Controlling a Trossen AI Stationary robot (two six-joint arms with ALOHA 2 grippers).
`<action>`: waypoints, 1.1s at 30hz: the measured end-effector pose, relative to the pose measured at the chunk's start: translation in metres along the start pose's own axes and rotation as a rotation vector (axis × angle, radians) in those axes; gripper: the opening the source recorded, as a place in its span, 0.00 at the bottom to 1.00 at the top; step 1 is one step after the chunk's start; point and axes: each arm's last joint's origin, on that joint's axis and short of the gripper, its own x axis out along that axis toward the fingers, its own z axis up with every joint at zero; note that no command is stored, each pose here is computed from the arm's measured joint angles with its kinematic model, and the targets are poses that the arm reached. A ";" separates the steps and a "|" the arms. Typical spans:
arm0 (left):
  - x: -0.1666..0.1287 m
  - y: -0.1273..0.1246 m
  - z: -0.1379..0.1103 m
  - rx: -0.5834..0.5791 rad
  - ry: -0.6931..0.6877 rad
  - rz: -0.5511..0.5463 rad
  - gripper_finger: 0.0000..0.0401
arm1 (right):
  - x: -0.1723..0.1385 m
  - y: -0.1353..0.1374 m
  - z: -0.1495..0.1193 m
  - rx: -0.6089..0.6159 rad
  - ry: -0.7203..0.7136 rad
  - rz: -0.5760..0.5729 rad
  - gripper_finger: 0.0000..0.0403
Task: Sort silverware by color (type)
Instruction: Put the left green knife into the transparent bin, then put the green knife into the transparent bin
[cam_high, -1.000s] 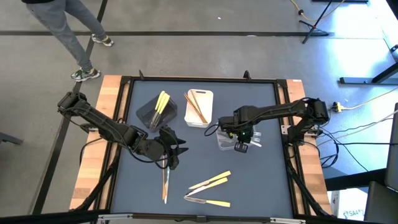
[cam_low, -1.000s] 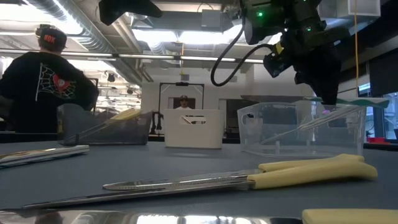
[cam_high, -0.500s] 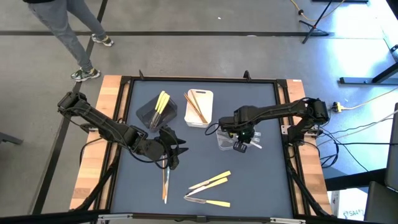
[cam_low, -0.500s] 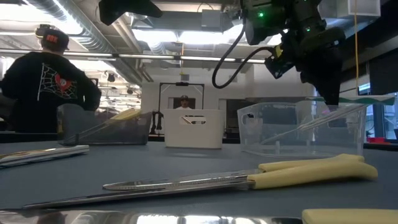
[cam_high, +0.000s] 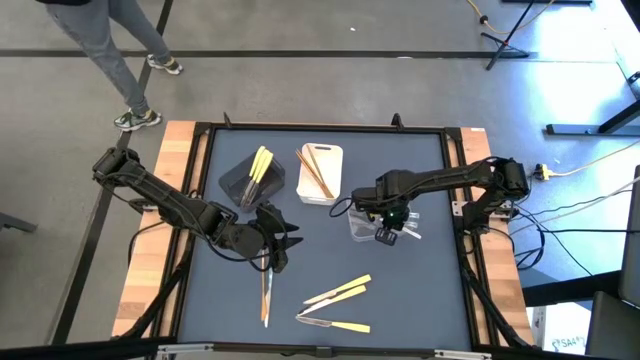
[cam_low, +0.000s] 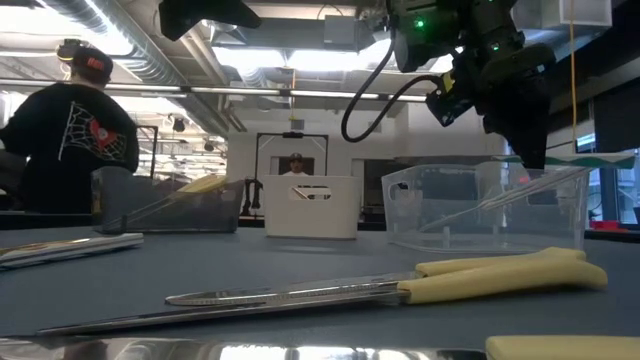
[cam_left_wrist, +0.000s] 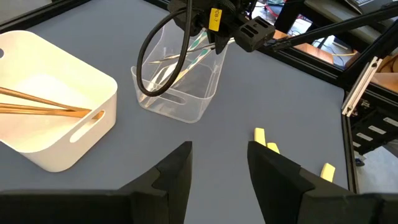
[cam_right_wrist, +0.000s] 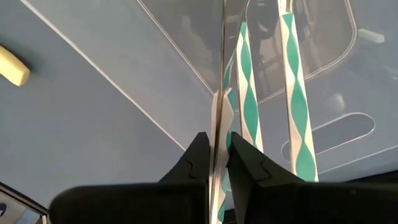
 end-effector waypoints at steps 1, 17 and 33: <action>0.000 0.000 0.000 0.000 0.000 0.000 0.37 | 0.000 0.000 0.000 0.000 -0.001 0.000 0.05; 0.000 0.000 0.000 -0.001 0.000 0.000 0.37 | 0.000 -0.002 0.001 -0.003 -0.034 -0.072 0.28; 0.000 0.000 0.000 -0.030 0.008 -0.009 0.37 | 0.000 -0.003 0.001 -0.002 -0.033 -0.081 0.29</action>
